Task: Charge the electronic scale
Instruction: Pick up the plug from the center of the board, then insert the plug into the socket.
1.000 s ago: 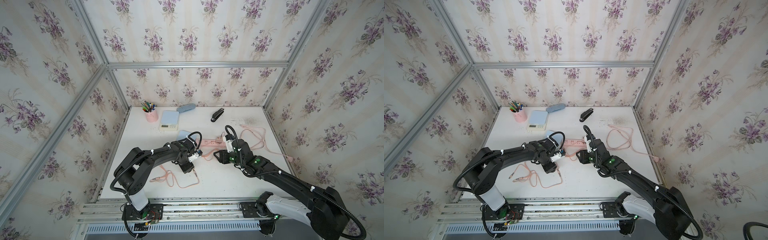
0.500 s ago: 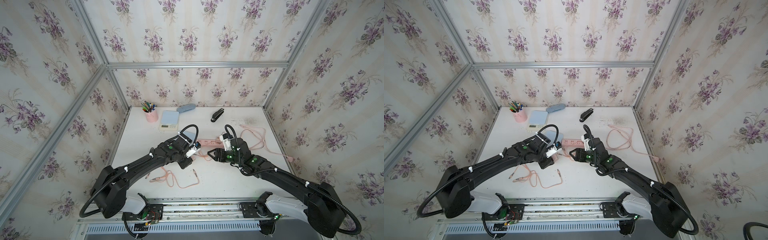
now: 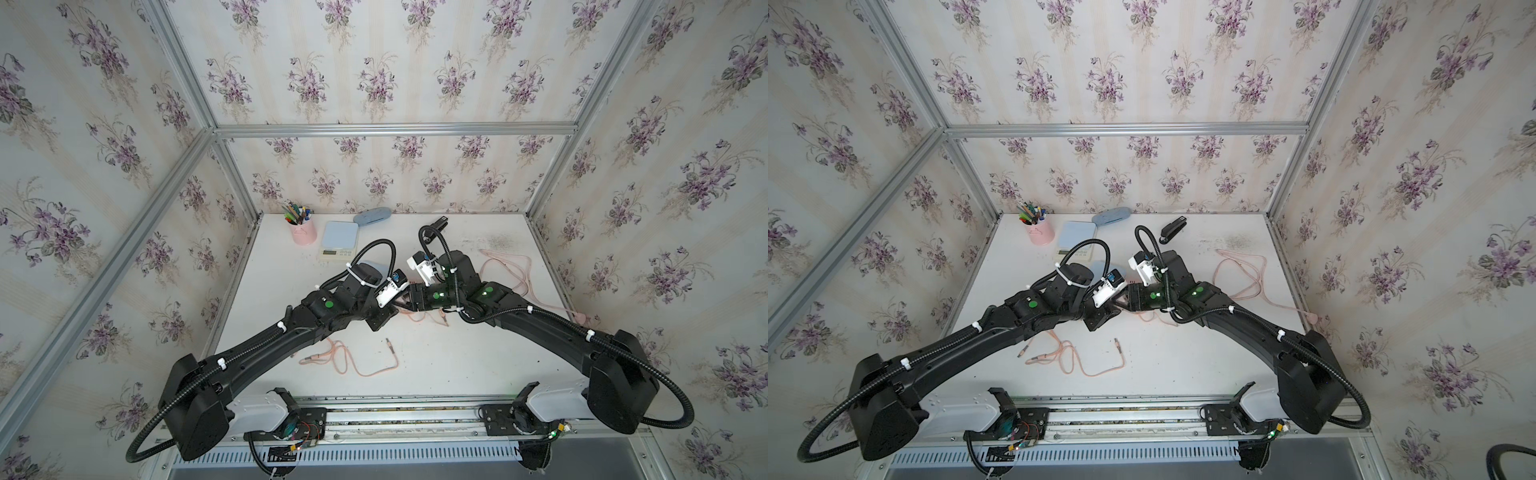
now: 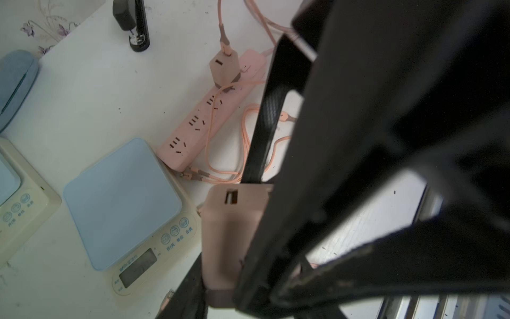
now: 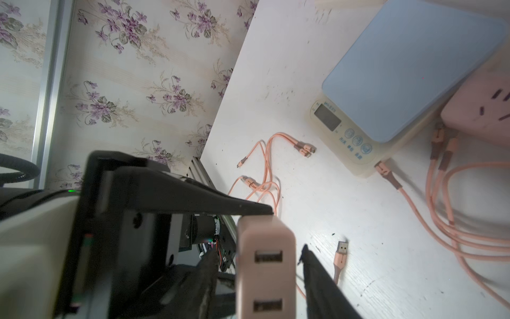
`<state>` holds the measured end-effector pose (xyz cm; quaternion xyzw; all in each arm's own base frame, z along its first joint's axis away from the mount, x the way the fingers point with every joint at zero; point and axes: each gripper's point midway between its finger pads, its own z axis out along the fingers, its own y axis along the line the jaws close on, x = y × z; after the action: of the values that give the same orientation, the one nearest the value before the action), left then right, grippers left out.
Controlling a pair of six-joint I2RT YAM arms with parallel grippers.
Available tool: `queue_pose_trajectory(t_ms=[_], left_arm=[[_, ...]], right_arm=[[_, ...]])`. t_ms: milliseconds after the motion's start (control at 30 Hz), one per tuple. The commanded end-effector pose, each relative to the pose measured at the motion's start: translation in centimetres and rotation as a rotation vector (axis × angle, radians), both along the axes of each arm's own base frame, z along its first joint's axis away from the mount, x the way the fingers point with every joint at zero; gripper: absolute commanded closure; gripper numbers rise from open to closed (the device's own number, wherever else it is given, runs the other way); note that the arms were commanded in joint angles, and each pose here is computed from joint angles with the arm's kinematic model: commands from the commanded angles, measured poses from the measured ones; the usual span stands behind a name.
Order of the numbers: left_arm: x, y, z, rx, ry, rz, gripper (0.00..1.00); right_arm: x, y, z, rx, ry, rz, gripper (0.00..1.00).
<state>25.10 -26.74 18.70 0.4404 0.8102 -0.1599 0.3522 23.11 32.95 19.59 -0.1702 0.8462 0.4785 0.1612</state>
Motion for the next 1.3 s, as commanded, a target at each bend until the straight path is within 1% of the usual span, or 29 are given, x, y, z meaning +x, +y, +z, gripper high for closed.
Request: queue_pose_trajectory(t_ms=[0,33,67,100,167,200,233,300,333,367,433,467,500,600,667,733,767,867,900,967,1000,1067,1133,1167,1233,1267], left_arm=[[0.3,-0.4,0.2,-0.019,-0.027,-0.018,0.78],[0.2,-0.5,-0.1,-0.025,-0.02,-0.017,0.78],[0.1,-0.5,-0.4,-0.032,-0.011,-0.015,0.78],[-0.1,-0.6,-0.6,-0.045,-0.003,-0.015,0.78],[-0.5,-0.6,-1.1,-0.067,0.01,-0.012,0.78],[-0.6,-0.5,-1.2,-0.073,0.008,-0.011,0.77],[-0.8,-0.4,-1.3,-0.079,0.007,-0.014,0.77],[-1.1,-0.3,-1.3,-0.086,-0.007,-0.024,0.75],[-1.2,-0.2,-1.2,-0.085,-0.016,-0.031,0.7],[-1.3,-0.1,-1.0,-0.086,-0.026,-0.037,0.61],[-1.5,0.2,-0.6,-0.095,-0.037,-0.038,0.36],[-1.4,0.4,-0.2,-0.11,-0.039,-0.021,0.29],[-1.6,0.4,0.1,-0.141,-0.016,-0.019,0.27],[-0.7,1.1,1.3,-0.279,0.114,0.069,0.27],[0.7,1.4,2.0,-0.39,0.217,0.165,0.27],[2.4,1.4,2.2,-0.478,0.292,0.256,0.28],[3.3,1.1,2.3,-0.523,0.328,0.284,0.28],[5.5,0.2,2.1,-0.595,0.393,0.359,0.3],[6.4,0.0,2.0,-0.619,0.4,0.382,0.32],[8.5,-0.4,1.9,-0.679,0.402,0.439,0.36],[9.7,-0.7,0.9,-0.688,0.416,0.473,0.39],[11.6,-1.5,0.6,-0.74,0.444,0.522,0.44],[12.6,-2.6,0.3,-0.759,0.472,0.528,0.44],[12.8,-3.0,-0.3,-0.747,0.482,0.534,0.48],[13.2,-3.1,-1.4,-0.739,0.5,0.562,0.49],[13.4,-2.9,-1.8,-0.735,0.498,0.572,0.49]], right_arm=[[-1.2,0.0,0.0,0.008,0.049,0.039,0.59],[-1.1,-0.2,0.0,0.003,0.045,0.031,0.59],[-1.0,-0.3,0.0,-0.004,0.042,0.025,0.61],[-0.9,-0.3,0.2,-0.003,0.036,0.025,0.67],[-0.8,-0.1,0.9,0.001,0.019,0.029,0.9],[-0.7,-0.1,1.1,0.0,0.009,0.029,0.97],[-0.6,-0.1,1.3,-0.001,-0.004,0.032,1.0],[-0.6,-0.1,1.6,-0.006,-0.026,0.049,1.0],[-0.7,-0.1,1.8,-0.01,-0.042,0.062,1.0],[-0.7,-0.1,2.0,-0.019,-0.063,0.076,1.0],[-0.3,-0.2,2.8,-0.046,-0.142,0.105,1.0],[0.3,-0.5,3.3,-0.083,-0.202,0.11,1.0],[0.9,-0.7,3.9,-0.119,-0.266,0.116,1.0],[3.4,-1.6,5.0,-0.277,-0.487,0.148,1.0],[5.3,-2.3,4.3,-0.407,-0.622,0.195,1.0],[6.7,-2.9,2.7,-0.535,-0.724,0.279,1.0],[7.3,-3.1,1.4,-0.6,-0.763,0.335,1.0],[9.4,-4.0,-2.0,-0.749,-0.789,0.452,1.0],[10.2,-4.2,-2.7,-0.764,-0.784,0.465,1.0],[11.9,-4.1,-3.3,-0.74,-0.78,0.472,1.0],[12.4,-4.1,-3.3,-0.727,-0.79,0.475,1.0],[13.2,-4.3,-3.5,-0.707,-0.83,0.498,1.0],[13.3,-4.2,-4.0,-0.664,-0.853,0.544,1.0],[13.4,-4.2,-4.5,-0.646,-0.851,0.562,1.0],[13.5,-3.8,-5.1,-0.61,-0.83,0.599,1.0],[14.7,-5.2,-5.5,-0.631,-0.799,0.585,1.0]])
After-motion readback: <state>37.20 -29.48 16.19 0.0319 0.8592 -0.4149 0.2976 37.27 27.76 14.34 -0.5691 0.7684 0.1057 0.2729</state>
